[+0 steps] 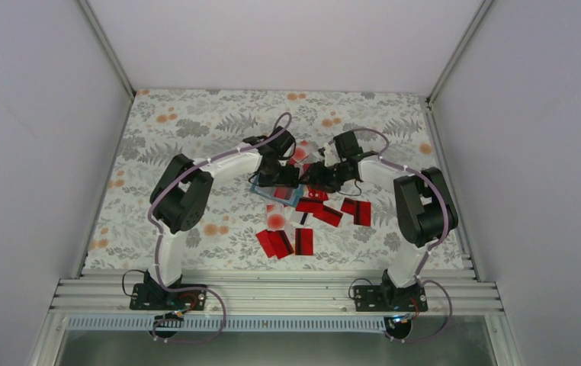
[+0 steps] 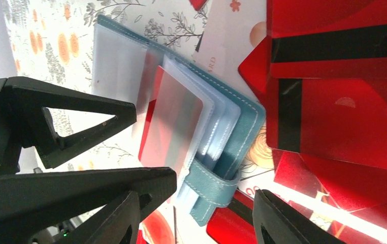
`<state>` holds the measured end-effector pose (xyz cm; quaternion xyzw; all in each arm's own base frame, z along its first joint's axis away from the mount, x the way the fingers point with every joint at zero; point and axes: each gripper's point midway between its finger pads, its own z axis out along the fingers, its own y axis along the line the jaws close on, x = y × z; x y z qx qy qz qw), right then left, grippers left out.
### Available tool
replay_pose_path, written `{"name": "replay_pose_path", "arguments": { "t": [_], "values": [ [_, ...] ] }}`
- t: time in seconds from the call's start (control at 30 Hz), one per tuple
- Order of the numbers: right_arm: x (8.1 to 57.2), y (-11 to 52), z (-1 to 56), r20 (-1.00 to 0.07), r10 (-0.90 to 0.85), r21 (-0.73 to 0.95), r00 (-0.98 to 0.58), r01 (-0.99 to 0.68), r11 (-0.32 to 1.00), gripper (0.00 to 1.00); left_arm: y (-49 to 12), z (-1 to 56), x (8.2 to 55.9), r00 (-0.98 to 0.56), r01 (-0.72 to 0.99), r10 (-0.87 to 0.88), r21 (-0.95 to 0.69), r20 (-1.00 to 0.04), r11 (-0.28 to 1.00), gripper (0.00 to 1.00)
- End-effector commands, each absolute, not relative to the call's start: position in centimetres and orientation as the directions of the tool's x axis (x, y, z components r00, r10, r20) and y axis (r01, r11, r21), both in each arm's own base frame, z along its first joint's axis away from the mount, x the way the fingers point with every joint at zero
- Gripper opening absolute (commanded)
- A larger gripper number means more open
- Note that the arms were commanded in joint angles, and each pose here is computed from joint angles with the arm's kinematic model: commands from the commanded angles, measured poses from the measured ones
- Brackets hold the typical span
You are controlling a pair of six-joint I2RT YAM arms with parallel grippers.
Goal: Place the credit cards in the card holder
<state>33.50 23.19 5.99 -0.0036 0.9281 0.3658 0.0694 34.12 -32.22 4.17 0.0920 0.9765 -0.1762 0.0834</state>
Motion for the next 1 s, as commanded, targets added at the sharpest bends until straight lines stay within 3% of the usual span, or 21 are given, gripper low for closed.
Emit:
{"name": "replay_pose_path", "arguments": {
  "t": [0.0, 0.2, 0.67, 0.97],
  "values": [
    [33.2, 24.5, 8.1, -0.153, 0.036, 0.746, -0.988, -0.092, 0.659, 0.60, -34.1, 8.3, 34.3, -0.955, 0.249, 0.146, -0.430, -0.259, 0.868, 0.80],
    [33.2, 24.6, 8.7, -0.165, 0.032, 0.752, -0.986, -0.105, 0.651, 0.66, -33.7, 9.5, 34.2, -0.955, 0.237, 0.120, -0.449, -0.273, 0.861, 0.80],
    [32.9, 25.0, 8.3, -0.148, 0.040, 0.776, -0.988, -0.091, 0.624, 0.68, -26.2, 10.8, 37.7, -0.940, 0.197, 0.077, -0.347, -0.332, 0.917, 0.79],
    [33.7, 25.9, 9.4, -0.170, 0.023, 0.799, -0.985, -0.124, 0.589, 0.75, -22.5, 7.5, 37.3, -0.942, 0.246, 0.155, -0.299, -0.297, 0.922, 0.81]
  ]
}}
